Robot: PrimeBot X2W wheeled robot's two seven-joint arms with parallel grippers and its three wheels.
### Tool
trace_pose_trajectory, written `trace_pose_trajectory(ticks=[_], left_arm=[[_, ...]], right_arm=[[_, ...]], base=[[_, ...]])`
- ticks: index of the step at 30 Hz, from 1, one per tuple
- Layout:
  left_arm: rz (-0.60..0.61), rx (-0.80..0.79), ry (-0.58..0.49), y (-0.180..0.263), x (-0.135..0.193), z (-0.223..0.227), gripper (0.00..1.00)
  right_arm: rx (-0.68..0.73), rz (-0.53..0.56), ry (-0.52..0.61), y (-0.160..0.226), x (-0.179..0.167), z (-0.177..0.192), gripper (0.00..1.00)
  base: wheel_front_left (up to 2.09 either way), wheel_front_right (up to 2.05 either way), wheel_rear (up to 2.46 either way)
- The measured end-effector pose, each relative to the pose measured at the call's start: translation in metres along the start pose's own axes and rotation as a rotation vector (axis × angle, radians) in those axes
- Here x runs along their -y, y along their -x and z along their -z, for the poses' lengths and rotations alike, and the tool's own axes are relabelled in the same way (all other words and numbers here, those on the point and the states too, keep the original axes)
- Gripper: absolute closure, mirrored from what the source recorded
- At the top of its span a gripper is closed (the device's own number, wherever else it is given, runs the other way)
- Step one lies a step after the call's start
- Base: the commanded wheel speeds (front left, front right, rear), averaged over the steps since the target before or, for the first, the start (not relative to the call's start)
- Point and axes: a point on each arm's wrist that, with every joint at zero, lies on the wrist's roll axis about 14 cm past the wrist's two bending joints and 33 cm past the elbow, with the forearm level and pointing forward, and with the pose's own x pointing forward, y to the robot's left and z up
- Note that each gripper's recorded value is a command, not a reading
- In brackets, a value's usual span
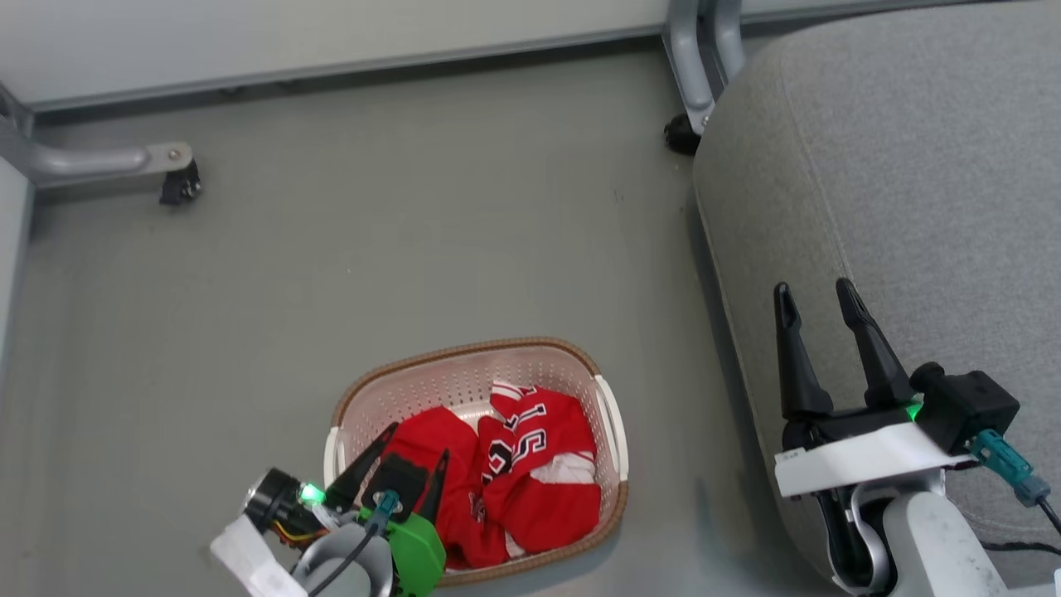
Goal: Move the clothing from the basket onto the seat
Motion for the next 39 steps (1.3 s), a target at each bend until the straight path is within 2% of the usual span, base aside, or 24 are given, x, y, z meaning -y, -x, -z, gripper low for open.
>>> trace_pose_trajectory(ticks=[5,12,19,27,39], left_arm=[[0.147,-0.123,-0.155,-0.031,0.005,0.031,0.00],[0.292,-0.307,-0.266,-0.058,0.009,0.087,0.00],[0.395,-0.385,-0.294,-0.091,0.022,0.116,0.00],[0.477,-0.514,-0.286,-0.105,0.038,0.161,0.00],[0.583,-0.614,-0.358,-0.119,0.056,0.199,0.00]], right_arm=[[-0.046,0.020,-0.018,-0.017,0.010,0.023,0.00],[-0.138,0.061,-0.035,-0.027,0.028,0.062,0.00],[-0.215,0.103,-0.050,-0.032,0.046,0.098,0.00],[-0.301,0.137,-0.059,-0.029,0.060,0.135,0.00],[-0.370,0.204,-0.053,-0.013,0.081,0.154,0.00]], base=[[0.00,0.00,0.00],[0.00,0.00,0.00],[0.00,0.00,0.00],[0.00,0.00,0.00],[0.00,0.00,0.00]])
